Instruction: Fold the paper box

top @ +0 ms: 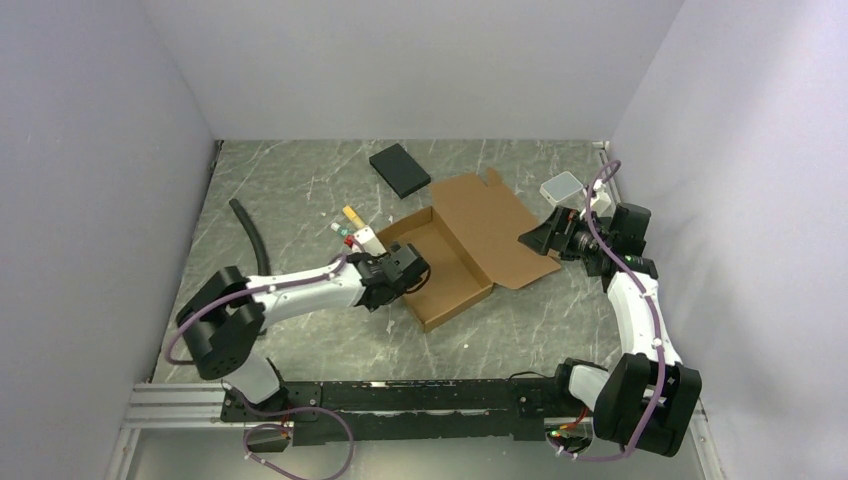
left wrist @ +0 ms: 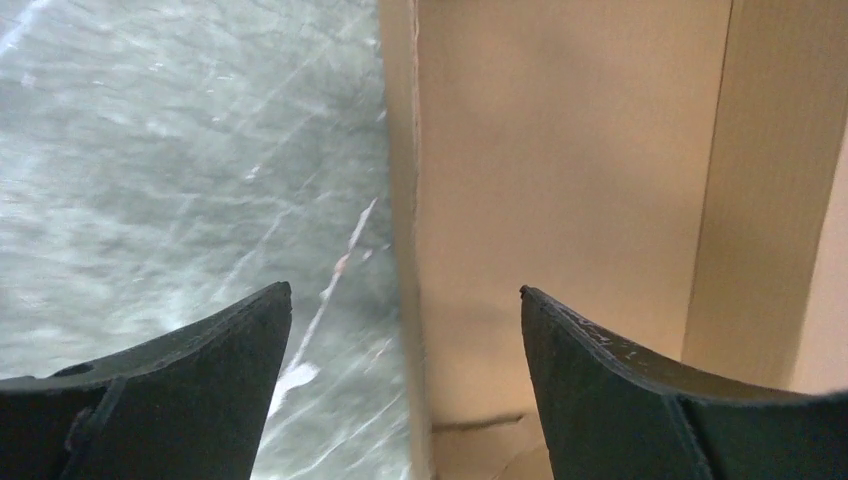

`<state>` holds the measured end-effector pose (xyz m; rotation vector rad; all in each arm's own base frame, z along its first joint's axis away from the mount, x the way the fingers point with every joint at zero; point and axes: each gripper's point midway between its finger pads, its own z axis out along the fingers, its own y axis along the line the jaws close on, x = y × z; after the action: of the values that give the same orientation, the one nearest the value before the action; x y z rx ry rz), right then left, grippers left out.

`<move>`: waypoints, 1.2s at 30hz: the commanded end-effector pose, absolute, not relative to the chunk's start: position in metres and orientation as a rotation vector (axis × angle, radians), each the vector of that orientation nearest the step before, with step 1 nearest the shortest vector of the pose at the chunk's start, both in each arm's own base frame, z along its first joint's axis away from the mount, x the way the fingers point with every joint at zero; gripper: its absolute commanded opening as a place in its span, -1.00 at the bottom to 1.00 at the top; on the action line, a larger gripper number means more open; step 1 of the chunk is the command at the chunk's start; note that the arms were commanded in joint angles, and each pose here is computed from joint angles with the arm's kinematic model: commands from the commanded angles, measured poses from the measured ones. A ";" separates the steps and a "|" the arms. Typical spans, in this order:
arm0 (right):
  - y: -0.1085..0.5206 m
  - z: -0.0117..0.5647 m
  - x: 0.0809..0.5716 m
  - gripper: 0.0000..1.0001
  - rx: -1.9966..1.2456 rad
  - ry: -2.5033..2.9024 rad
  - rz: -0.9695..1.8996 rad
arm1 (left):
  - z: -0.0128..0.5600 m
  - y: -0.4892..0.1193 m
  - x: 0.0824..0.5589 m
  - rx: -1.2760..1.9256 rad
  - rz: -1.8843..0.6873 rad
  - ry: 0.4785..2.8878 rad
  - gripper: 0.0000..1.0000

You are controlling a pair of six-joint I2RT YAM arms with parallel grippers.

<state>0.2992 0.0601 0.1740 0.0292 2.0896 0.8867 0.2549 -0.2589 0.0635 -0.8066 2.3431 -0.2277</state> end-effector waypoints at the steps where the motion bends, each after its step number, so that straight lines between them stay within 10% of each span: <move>1: 0.058 0.197 0.302 0.99 -0.092 2.031 0.838 | 0.094 -0.234 0.233 -0.542 -0.183 2.405 0.80; 7: 0.072 0.201 0.282 0.99 -0.416 1.981 0.859 | 0.134 -0.220 0.240 0.015 -0.391 2.373 0.96; 13: 0.077 0.202 0.272 0.99 -0.563 1.948 0.878 | 0.151 -0.162 0.320 -0.397 -0.797 2.258 0.83; 20: 0.075 0.194 0.274 0.99 -0.554 1.977 0.889 | 0.100 -0.095 0.399 -1.035 -0.351 2.404 0.53; 36: 0.072 0.180 0.278 0.99 -0.522 2.028 0.916 | 0.065 -0.100 0.437 -1.066 -0.150 2.542 0.08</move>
<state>0.2707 0.0740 0.1655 -0.4757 2.0816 0.9375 0.4312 -0.0964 0.0509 -1.0912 2.5550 -0.1828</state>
